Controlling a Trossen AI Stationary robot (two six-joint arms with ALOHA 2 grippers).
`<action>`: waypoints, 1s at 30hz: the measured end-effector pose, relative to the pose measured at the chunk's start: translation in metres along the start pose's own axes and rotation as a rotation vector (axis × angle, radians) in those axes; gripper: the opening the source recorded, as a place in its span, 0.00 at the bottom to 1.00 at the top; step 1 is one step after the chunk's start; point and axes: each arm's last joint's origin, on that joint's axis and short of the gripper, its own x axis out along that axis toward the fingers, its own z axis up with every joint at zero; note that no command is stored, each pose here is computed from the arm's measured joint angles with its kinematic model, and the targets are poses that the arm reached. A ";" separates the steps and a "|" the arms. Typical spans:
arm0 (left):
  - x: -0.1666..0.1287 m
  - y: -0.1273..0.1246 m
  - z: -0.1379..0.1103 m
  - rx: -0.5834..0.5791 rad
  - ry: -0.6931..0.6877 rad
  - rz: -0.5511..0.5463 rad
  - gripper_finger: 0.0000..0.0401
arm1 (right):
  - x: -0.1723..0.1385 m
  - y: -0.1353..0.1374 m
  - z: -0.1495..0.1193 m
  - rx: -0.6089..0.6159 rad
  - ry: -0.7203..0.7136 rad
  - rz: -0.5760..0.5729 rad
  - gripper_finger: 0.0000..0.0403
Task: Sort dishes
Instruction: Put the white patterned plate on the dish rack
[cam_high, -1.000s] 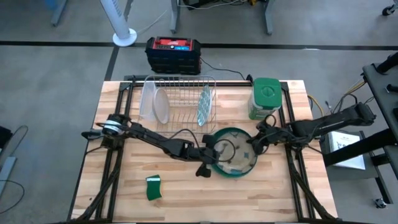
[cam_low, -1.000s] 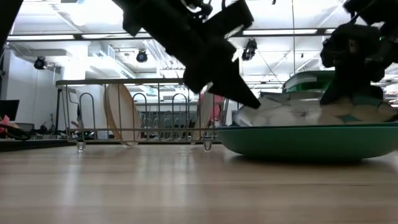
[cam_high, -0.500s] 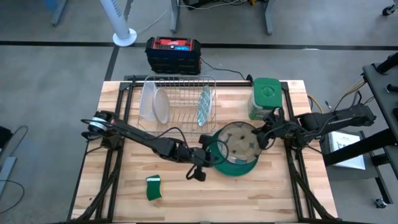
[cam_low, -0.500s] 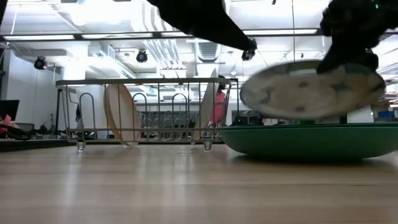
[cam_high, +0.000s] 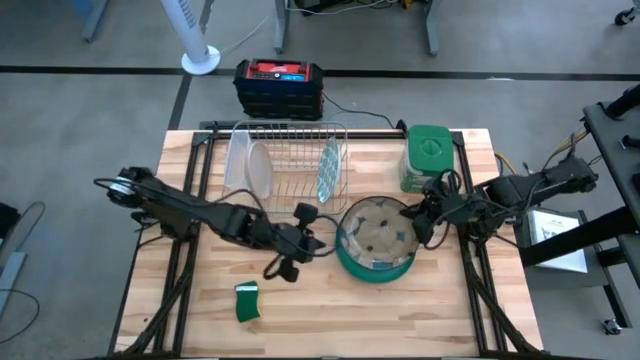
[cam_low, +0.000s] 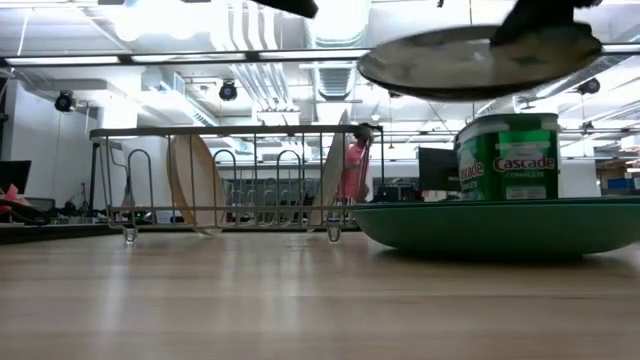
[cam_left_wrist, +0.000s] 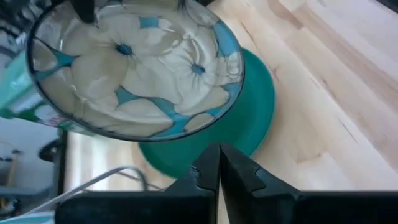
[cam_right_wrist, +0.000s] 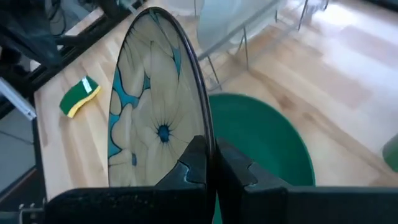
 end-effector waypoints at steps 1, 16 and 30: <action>-0.006 0.001 -0.003 0.024 -0.007 0.004 0.00 | 0.000 0.006 0.001 0.001 -0.026 -0.012 0.00; -0.177 0.073 -0.008 0.045 -0.459 0.381 0.00 | 0.037 0.103 0.025 -0.010 -0.432 -0.301 0.00; -0.284 0.105 -0.008 0.010 -0.746 0.622 0.00 | 0.118 0.161 0.058 0.012 -0.758 -0.595 0.00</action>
